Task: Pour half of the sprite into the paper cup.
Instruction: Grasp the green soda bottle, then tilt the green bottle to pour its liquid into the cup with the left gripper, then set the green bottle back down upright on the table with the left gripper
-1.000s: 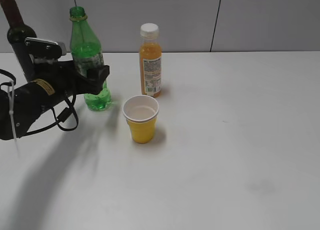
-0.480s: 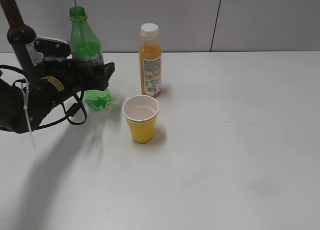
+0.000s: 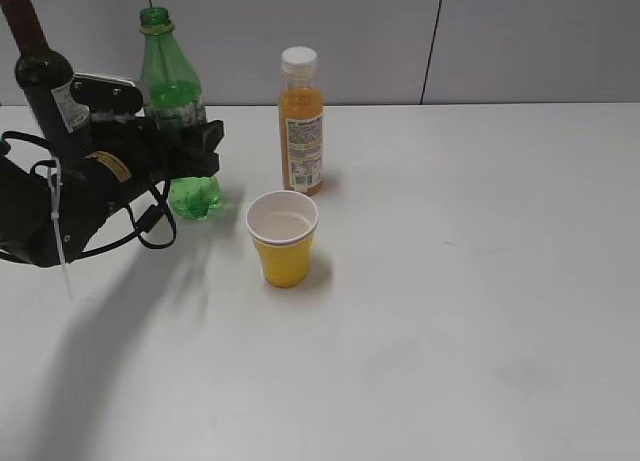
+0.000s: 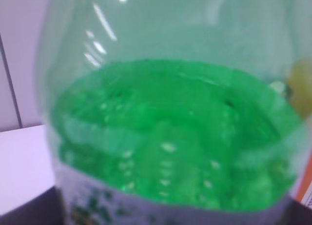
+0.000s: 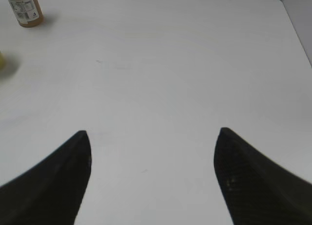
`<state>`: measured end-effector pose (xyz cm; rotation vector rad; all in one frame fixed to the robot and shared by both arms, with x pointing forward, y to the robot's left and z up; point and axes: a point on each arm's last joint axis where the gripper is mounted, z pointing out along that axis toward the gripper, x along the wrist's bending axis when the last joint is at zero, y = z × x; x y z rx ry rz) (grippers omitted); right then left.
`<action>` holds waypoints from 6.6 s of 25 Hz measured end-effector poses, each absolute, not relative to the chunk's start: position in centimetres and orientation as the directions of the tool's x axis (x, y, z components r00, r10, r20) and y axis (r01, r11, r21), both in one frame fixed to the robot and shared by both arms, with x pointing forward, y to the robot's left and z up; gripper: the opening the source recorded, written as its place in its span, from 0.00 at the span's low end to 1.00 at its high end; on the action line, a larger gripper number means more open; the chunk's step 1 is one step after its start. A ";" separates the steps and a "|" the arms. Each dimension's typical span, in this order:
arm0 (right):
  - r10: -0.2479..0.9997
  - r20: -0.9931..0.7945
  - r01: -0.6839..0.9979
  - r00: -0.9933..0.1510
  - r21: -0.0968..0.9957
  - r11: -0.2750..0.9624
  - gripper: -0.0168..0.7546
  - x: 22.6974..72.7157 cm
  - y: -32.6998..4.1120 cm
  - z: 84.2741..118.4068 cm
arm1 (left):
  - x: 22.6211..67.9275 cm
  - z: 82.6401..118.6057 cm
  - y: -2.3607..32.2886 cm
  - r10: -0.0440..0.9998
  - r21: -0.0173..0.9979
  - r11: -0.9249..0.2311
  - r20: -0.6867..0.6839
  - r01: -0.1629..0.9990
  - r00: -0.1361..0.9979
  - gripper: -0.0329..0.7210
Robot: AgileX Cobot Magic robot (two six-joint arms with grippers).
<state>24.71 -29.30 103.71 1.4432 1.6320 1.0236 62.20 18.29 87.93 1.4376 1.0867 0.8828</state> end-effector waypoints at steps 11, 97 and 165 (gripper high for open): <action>0.993 -0.010 0.423 -0.116 0.904 0.059 0.79 24.7 -29.3 103.7 | 60.1 88.6 19.3 0.957 0.983 -0.028 -0.026 0.182 0.289 0.68; 0.993 -0.010 0.422 -0.116 0.905 0.059 0.79 24.7 -29.3 103.7 | 52.9 91.5 18.7 0.129 0.124 -0.992 0.980 0.038 0.153 0.67; 0.993 -0.009 0.422 -0.115 0.905 0.058 0.79 24.7 -29.3 103.7 | 53.8 91.7 18.6 0.907 0.928 -0.371 0.353 0.041 0.227 0.67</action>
